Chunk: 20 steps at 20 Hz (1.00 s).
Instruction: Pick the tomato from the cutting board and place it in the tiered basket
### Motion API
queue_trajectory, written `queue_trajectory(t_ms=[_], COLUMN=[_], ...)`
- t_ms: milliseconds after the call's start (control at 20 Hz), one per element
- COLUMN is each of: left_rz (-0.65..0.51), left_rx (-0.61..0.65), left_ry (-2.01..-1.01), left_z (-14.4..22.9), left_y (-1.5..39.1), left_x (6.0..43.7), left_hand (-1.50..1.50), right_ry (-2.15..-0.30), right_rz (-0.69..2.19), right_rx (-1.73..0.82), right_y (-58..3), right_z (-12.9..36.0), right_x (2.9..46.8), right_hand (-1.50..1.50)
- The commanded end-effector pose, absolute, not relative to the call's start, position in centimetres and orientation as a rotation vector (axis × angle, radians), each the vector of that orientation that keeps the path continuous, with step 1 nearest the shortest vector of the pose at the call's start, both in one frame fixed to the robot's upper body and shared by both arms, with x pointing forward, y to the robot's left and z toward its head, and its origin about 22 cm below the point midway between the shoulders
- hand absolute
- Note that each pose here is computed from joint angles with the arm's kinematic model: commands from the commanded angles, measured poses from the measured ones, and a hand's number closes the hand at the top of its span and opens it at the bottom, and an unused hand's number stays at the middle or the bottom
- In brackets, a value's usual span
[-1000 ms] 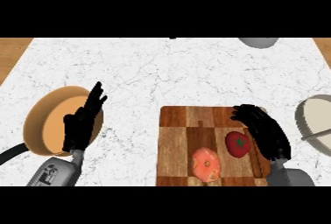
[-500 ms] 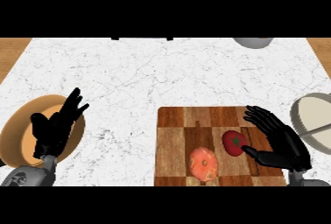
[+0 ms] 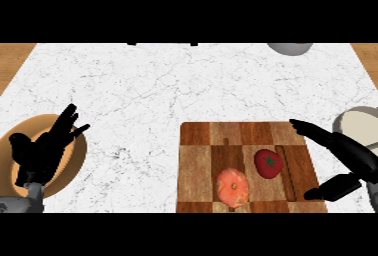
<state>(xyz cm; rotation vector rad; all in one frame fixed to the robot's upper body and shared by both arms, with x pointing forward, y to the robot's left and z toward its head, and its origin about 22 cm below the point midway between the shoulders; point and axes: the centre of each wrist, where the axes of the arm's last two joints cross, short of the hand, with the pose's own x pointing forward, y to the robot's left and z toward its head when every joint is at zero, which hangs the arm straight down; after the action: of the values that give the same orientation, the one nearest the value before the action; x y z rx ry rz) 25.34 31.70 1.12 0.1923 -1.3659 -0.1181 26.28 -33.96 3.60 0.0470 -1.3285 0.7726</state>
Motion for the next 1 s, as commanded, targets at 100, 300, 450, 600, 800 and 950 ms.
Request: queue_trajectory(t_ms=[100,300,450,600,800,950], left_rz=[-0.08,-0.077,-0.087,-0.071,-0.06,-0.072], left_rx=[0.266,0.271,0.274,0.275,0.276,0.286], left_ry=[-1.188,-1.22,-1.199,-1.193,-1.194,-1.201], left_z=[-2.2,-2.3,-1.3,-1.7,-1.6,-1.6], left_y=[34.2,34.5,34.7,35.2,35.3,35.5], left_x=[22.7,21.9,22.9,22.8,22.9,22.2], left_hand=[0.0,0.0,0.0,0.0,0.0,0.0], right_ry=[-1.256,-1.193,-1.125,-1.027,-0.994,-0.96], right_rz=[0.958,0.962,1.016,1.06,1.088,1.101], right_rx=[0.113,0.118,0.13,0.137,0.041,0.021], right_y=[-29.7,-30.3,-28.8,-29.5,-29.0,-29.3], right_z=[6.2,8.9,9.7,9.3,10.0,11.4], right_x=[29.0,30.1,31.2,31.4,31.2,32.1], right_hand=[-1.5,-1.5,-1.5,-1.5,-1.5,-1.5])
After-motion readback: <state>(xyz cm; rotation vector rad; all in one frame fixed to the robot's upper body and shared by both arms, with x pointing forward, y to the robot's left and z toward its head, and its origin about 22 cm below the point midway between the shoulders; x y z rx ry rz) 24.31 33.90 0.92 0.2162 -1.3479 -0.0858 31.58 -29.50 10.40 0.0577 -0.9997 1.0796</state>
